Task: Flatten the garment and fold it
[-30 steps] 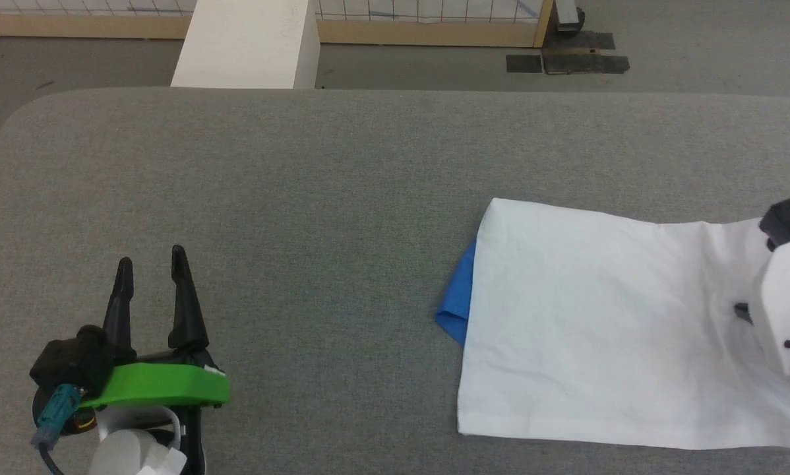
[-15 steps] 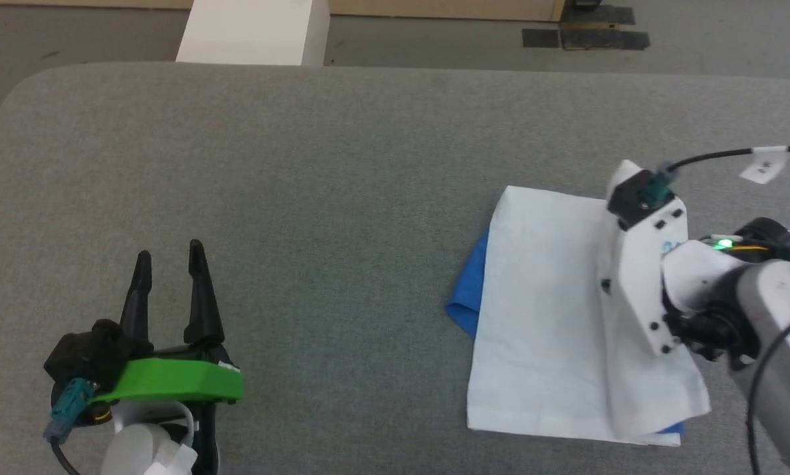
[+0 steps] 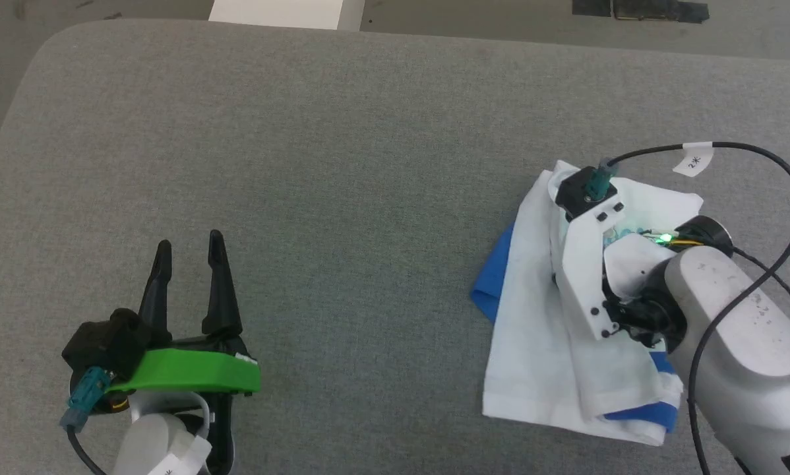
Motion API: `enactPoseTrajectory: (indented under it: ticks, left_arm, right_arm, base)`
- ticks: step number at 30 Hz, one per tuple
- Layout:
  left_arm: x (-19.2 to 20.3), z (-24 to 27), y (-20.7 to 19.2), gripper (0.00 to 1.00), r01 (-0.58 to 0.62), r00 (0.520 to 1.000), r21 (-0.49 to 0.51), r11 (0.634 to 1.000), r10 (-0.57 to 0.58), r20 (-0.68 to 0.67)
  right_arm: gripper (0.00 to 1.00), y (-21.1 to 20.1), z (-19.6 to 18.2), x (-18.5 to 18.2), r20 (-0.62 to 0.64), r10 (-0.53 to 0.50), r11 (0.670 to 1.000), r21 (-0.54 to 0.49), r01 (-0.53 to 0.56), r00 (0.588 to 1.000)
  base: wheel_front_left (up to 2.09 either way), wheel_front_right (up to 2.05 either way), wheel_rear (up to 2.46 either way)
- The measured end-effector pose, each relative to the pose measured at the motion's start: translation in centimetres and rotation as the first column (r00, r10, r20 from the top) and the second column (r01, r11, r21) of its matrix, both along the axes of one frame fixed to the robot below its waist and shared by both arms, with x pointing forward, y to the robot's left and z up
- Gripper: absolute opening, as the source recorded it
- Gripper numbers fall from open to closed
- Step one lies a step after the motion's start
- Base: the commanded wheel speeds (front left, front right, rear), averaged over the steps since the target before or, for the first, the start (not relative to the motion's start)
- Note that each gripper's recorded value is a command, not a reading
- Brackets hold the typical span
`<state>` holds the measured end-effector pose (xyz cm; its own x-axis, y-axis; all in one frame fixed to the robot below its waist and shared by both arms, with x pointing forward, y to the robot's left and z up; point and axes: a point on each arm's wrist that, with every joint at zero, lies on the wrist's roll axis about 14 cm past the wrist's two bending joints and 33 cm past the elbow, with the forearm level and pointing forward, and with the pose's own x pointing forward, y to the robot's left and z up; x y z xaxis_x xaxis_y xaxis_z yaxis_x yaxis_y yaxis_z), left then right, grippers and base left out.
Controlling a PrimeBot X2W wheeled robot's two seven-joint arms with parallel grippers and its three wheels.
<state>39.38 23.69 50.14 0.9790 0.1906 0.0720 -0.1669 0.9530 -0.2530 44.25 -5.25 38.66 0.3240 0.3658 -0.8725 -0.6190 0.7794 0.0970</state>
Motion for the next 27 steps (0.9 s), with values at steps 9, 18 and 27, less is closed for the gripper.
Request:
enactPoseTrajectory:
  ticks: [9,18,27]
  left_arm:
    - [-0.1,0.9,-0.5,1.00,0.014,1.000,-0.006,1.000,-0.013,0.027]
    - [0.1,2.0,-2.3,1.00,0.073,0.995,0.003,0.997,-0.073,0.062]
    - [1.0,4.9,-4.4,1.00,0.128,0.981,0.113,0.985,-0.143,0.133]
  right_arm:
    - [1.00,4.3,3.3,-1.6,0.097,0.102,0.987,0.112,-0.113,0.990]
    - [1.00,4.4,10.6,-1.1,0.311,0.053,0.963,0.237,-0.132,0.949]
    - [1.00,-7.8,15.0,1.8,0.577,-0.318,0.944,0.266,0.195,0.752]
  base:
    - [0.00,0.00,0.00]
    - [0.00,0.00,0.00]
    - [0.00,0.00,0.00]
